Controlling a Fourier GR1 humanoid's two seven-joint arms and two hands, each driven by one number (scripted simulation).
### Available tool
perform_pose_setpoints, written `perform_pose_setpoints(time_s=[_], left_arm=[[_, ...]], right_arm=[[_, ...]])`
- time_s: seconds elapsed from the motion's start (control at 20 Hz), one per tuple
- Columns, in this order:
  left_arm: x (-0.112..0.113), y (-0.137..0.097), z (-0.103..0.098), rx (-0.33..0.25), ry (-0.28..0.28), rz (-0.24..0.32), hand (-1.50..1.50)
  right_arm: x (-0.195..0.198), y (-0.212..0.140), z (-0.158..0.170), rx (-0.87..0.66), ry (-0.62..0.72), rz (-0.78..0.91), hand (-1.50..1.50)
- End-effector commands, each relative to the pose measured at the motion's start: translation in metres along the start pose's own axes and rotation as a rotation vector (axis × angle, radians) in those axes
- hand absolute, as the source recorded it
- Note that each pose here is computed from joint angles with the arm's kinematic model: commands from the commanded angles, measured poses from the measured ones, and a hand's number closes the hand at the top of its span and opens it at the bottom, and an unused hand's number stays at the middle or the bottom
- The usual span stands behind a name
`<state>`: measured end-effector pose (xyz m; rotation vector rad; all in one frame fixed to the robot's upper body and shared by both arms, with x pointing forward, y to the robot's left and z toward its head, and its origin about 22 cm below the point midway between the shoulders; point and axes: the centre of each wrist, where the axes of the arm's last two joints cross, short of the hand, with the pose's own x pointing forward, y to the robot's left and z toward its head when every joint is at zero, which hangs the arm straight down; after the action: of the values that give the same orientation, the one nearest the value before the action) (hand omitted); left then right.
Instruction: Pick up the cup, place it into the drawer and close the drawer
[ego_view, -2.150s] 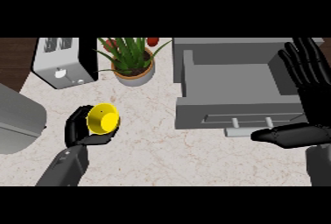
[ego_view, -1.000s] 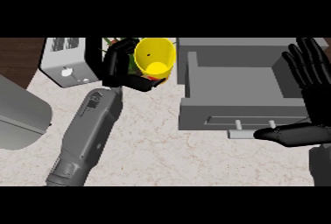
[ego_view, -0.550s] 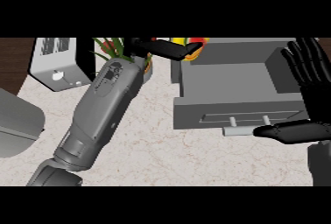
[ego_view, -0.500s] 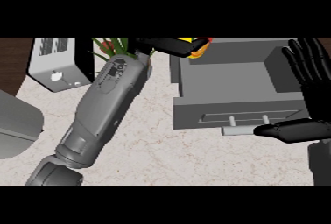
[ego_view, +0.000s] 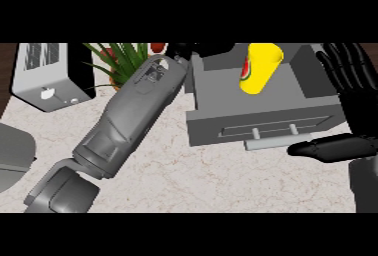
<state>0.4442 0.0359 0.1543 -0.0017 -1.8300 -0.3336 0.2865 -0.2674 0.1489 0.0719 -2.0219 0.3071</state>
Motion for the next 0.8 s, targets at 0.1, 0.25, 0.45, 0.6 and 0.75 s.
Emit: perform_pose_setpoints(time_s=[0.1,0.25,0.45,0.6,0.75], left_arm=[[-0.016,-0.005,0.004,-0.103,0.113,-0.072,1.5],[-0.033,-0.002,0.011,-0.106,0.113,-0.083,1.5],[-0.044,-0.001,0.018,-0.078,0.09,0.016,-1.5],[-0.034,-0.004,0.016,-0.052,0.042,0.072,-1.5],[-0.027,-0.005,0.014,-0.061,-0.011,0.163,-1.5]], right_arm=[[0.003,0.01,-0.018,0.048,-0.027,-0.001,-1.5],[0.007,0.008,-0.019,0.057,-0.035,-0.019,-1.5],[0.008,0.016,-0.016,0.102,-0.071,-0.052,-1.5],[0.007,0.036,-0.027,0.25,-0.089,-0.143,-1.5],[0.009,0.046,-0.033,0.377,-0.097,-0.179,1.5]])
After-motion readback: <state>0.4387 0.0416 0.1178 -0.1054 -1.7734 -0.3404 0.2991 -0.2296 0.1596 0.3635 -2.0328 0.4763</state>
